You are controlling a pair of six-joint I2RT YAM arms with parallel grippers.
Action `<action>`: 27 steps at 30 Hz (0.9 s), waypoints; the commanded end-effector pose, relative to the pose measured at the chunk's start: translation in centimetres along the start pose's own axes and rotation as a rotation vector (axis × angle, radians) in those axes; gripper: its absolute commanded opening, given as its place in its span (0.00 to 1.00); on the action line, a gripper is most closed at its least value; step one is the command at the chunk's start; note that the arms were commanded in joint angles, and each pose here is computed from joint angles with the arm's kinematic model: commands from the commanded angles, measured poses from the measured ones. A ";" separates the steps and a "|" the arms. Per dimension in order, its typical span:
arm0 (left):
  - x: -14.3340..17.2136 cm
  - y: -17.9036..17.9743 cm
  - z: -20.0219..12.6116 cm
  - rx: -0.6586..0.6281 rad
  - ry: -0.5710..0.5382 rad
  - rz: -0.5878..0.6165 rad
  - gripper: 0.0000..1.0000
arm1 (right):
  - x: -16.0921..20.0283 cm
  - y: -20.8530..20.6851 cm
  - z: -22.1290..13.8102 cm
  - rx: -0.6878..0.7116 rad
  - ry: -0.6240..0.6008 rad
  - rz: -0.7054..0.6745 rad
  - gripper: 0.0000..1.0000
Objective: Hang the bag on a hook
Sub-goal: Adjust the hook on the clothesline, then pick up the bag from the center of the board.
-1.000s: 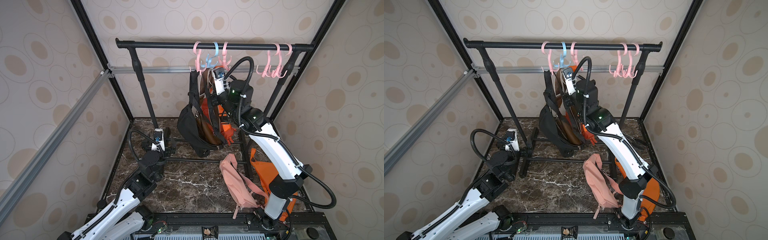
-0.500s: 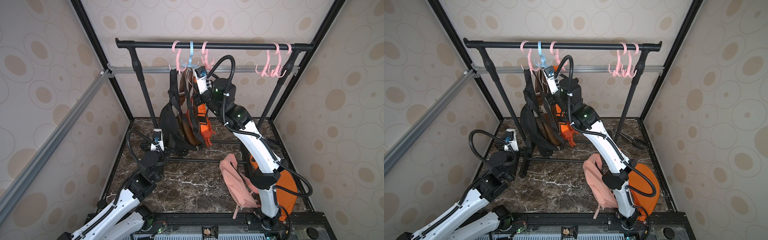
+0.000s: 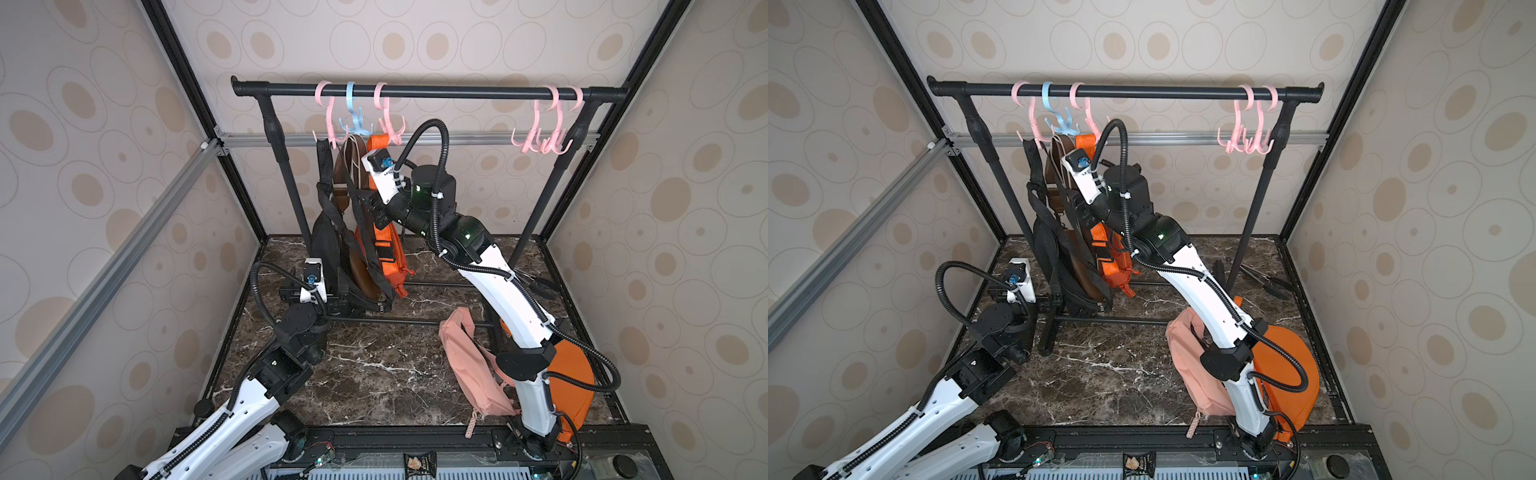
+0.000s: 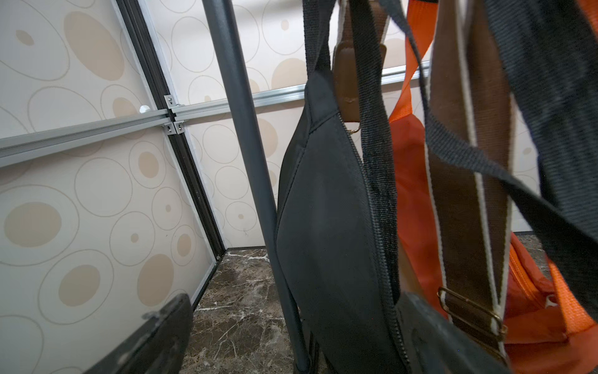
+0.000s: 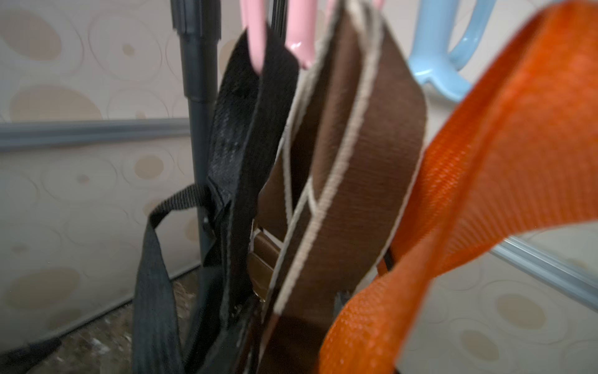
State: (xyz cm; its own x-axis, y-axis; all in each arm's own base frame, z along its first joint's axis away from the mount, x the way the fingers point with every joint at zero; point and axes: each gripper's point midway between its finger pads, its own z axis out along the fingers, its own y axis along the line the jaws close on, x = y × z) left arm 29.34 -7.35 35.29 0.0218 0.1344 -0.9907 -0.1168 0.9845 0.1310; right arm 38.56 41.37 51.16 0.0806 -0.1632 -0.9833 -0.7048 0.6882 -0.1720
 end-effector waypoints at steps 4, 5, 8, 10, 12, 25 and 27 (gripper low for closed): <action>-0.5 0.1 0.1 -0.005 -0.018 -0.013 1.00 | -2.6 -0.4 -6.0 -0.009 -0.016 -0.027 0.69; -0.4 0.0 0.1 -0.001 -0.014 -0.012 1.00 | -2.8 -0.3 -6.9 -0.018 -0.019 -0.025 0.74; -0.3 -0.2 0.2 0.006 -0.011 -0.012 1.00 | -2.9 -0.4 -9.4 -0.016 -0.016 -0.009 0.82; -0.2 -0.3 0.2 0.010 -0.006 -0.011 1.00 | -2.7 -0.7 -10.9 0.000 -0.017 0.005 0.89; -0.2 -0.4 0.3 0.014 -0.004 -0.013 1.00 | -2.0 -1.2 -12.5 0.035 -0.004 0.013 0.91; -0.6 -3.2 0.3 0.168 0.018 -0.053 1.00 | 10.6 -5.6 -22.4 0.399 0.170 0.275 0.89; -0.7 -3.6 0.4 0.188 0.026 -0.050 1.00 | 14.4 -5.7 -23.5 0.451 0.267 0.293 0.90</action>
State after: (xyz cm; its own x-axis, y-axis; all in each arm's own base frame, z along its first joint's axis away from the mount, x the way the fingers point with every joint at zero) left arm 30.22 -10.24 33.86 -0.0165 0.1232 -0.9922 0.0239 0.9921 0.1228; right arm 27.40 21.24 42.66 -0.1907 -0.1000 -0.9765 -0.4320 0.9018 -0.0080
